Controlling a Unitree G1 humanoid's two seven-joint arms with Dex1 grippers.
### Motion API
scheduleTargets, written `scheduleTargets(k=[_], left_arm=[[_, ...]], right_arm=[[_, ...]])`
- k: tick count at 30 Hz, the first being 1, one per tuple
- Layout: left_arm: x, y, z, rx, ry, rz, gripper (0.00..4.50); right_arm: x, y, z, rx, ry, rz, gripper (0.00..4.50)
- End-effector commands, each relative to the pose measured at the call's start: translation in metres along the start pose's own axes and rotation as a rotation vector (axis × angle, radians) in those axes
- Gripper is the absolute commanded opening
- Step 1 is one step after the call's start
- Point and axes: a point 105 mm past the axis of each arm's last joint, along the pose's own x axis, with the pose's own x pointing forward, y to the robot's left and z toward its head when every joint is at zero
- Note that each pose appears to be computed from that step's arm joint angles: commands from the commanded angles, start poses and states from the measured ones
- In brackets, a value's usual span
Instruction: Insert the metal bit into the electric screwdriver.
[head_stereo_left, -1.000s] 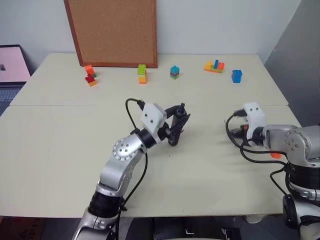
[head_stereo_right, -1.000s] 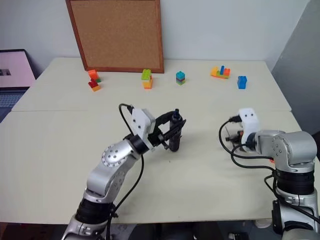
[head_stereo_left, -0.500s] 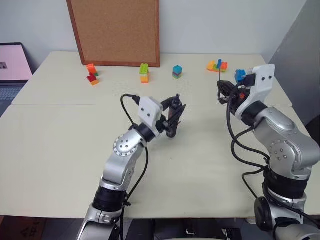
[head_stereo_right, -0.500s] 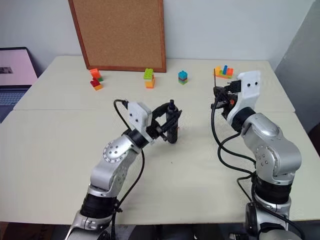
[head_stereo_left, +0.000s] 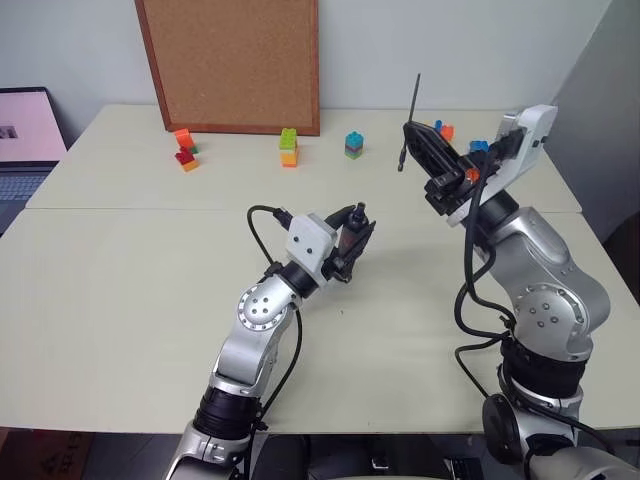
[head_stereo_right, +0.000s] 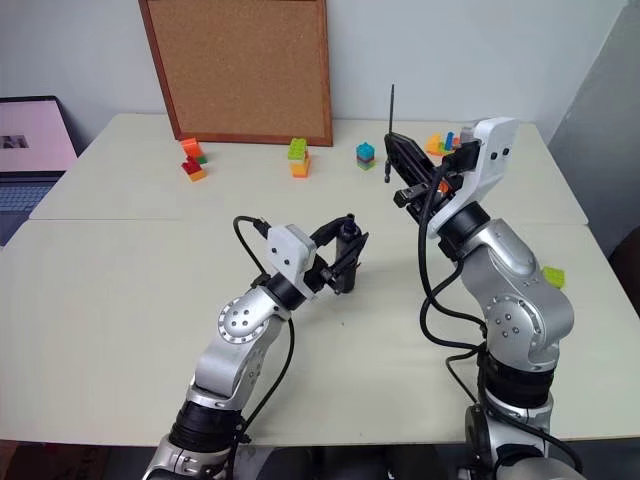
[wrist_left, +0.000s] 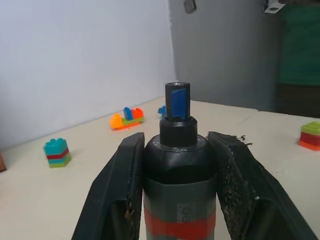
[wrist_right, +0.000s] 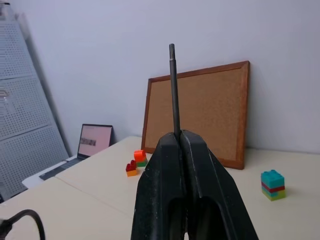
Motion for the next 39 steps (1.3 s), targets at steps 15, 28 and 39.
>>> scheduleTargets(k=[15,28,39], left_arm=[[-0.009,0.015,-0.006,0.008,0.013,0.010,1.63],[-0.010,0.022,-0.007,0.013,0.028,0.033,1.63],[-0.010,0.026,-0.006,0.005,0.032,0.052,1.63]], right_arm=[[0.001,0.034,-0.004,-0.073,-0.064,0.123,0.00],[0.010,0.047,-0.031,-0.067,-0.067,0.155,0.00],[0.008,0.051,-0.036,-0.104,-0.083,0.154,0.00]])
